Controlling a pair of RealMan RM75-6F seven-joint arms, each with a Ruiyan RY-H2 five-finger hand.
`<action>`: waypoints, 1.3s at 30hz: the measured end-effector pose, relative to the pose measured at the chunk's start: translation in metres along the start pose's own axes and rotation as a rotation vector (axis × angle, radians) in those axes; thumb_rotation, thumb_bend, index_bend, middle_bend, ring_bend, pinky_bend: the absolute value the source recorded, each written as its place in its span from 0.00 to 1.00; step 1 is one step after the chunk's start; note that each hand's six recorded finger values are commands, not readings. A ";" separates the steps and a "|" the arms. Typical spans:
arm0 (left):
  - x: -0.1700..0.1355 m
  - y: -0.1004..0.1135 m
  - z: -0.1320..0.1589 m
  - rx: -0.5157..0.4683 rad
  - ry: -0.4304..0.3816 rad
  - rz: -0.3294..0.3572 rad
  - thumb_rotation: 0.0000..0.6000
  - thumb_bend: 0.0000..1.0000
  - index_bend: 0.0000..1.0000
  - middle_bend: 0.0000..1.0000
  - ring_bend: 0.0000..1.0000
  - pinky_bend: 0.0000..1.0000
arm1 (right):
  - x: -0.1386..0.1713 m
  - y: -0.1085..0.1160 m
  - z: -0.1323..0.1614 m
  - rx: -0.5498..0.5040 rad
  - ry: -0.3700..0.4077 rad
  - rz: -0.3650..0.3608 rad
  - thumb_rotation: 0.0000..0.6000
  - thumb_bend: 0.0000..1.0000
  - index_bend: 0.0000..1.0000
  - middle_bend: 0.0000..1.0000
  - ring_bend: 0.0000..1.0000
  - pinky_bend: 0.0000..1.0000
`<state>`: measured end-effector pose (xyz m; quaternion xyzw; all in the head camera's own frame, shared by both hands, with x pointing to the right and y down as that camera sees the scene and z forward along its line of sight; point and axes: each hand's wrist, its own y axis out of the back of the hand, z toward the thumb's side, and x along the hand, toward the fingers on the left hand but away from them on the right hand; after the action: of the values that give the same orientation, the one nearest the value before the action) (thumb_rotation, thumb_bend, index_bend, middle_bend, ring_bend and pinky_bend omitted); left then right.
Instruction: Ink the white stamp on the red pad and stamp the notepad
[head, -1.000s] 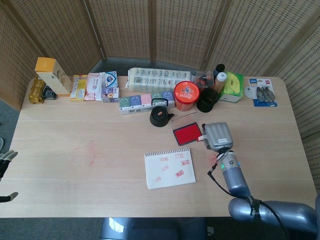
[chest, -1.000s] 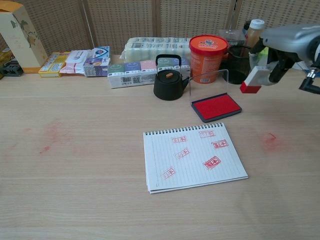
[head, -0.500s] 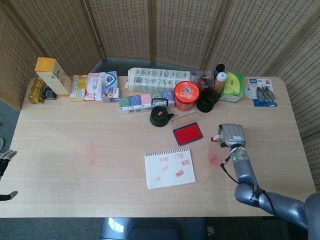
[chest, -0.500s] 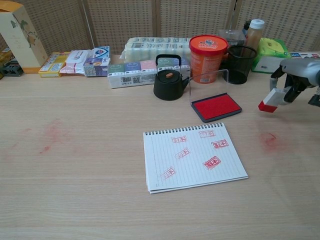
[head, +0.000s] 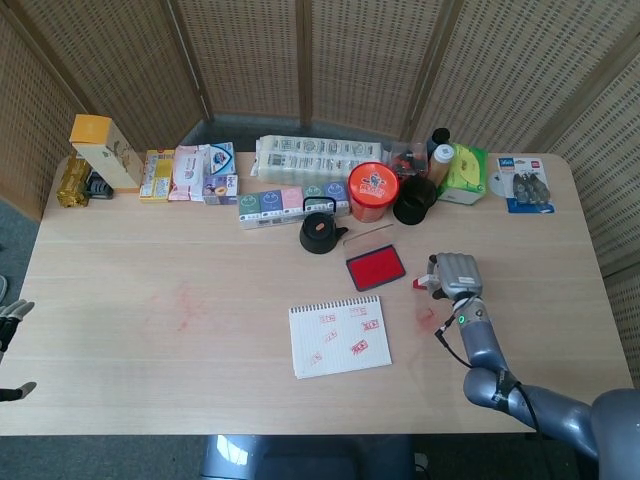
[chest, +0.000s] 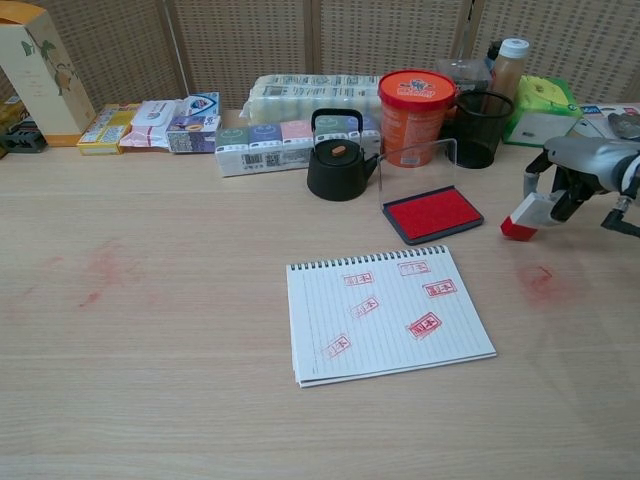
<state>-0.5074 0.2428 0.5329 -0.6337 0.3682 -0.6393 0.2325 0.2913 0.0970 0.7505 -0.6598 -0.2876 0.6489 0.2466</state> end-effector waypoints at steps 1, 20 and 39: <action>0.000 0.000 0.000 0.000 -0.001 -0.001 1.00 0.00 0.00 0.00 0.00 0.01 | 0.000 0.001 0.000 -0.001 0.003 -0.001 1.00 0.41 0.56 1.00 1.00 1.00; -0.002 0.001 0.001 -0.003 -0.009 0.004 1.00 0.00 0.00 0.00 0.00 0.01 | 0.001 0.001 -0.012 0.090 -0.050 -0.017 1.00 0.41 0.50 1.00 1.00 1.00; -0.004 0.004 0.001 -0.010 -0.016 0.012 1.00 0.00 0.00 0.00 0.00 0.01 | 0.005 0.001 -0.008 0.111 -0.042 -0.011 1.00 0.32 0.44 1.00 1.00 1.00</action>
<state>-0.5063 0.2432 0.5276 -0.6379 0.3733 -0.6309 0.2361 0.2992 0.1003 0.7465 -0.6295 -0.2599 0.6764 0.2804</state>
